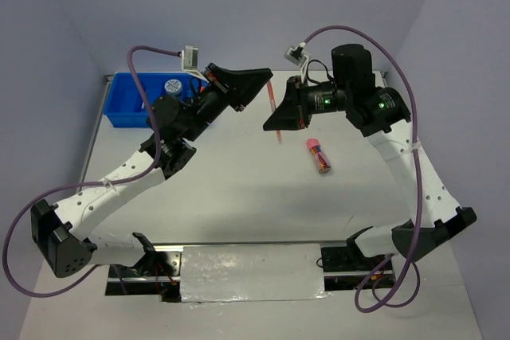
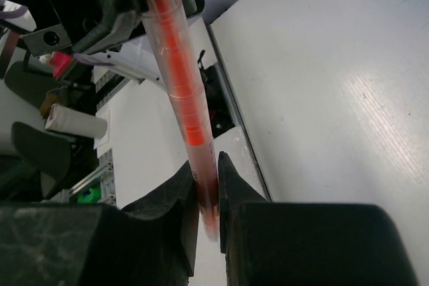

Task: Sort the stationery into containers
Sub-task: Close the pen cap on the pen.

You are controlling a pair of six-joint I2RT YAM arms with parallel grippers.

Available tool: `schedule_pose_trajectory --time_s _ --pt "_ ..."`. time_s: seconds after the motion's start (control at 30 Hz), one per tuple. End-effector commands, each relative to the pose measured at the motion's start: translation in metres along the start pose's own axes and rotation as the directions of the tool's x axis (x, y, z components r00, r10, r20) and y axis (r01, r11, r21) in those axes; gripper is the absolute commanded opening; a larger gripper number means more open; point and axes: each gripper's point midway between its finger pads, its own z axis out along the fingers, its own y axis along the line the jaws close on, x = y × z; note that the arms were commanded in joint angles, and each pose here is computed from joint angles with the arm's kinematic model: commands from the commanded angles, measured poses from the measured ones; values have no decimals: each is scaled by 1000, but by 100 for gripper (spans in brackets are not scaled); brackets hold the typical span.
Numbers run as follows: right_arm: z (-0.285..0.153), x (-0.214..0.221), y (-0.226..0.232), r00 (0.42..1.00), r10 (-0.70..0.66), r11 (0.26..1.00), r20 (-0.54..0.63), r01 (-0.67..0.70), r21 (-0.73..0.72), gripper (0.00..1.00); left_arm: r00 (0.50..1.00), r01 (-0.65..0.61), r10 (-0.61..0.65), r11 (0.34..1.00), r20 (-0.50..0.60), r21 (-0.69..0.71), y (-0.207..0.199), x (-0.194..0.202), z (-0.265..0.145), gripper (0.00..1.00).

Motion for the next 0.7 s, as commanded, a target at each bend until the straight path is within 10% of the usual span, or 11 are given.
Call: schedule_pose_trajectory --time_s 0.0,0.33,0.47,0.67 --pt "-46 -155 26 788 -423 906 447 374 198 0 570 289 -187 957 -800 -18 -33 235 -115 0" --pt "-53 -156 20 788 -423 906 448 362 220 0 480 283 -184 958 -858 -48 -30 253 -133 0" --pt "-33 -107 14 841 -369 929 395 334 158 0 589 96 -125 992 -799 -85 -5 216 -100 0" --pt "-9 -42 7 900 -285 958 331 253 137 0 824 -9 -18 999 -567 -46 -16 117 -30 39"
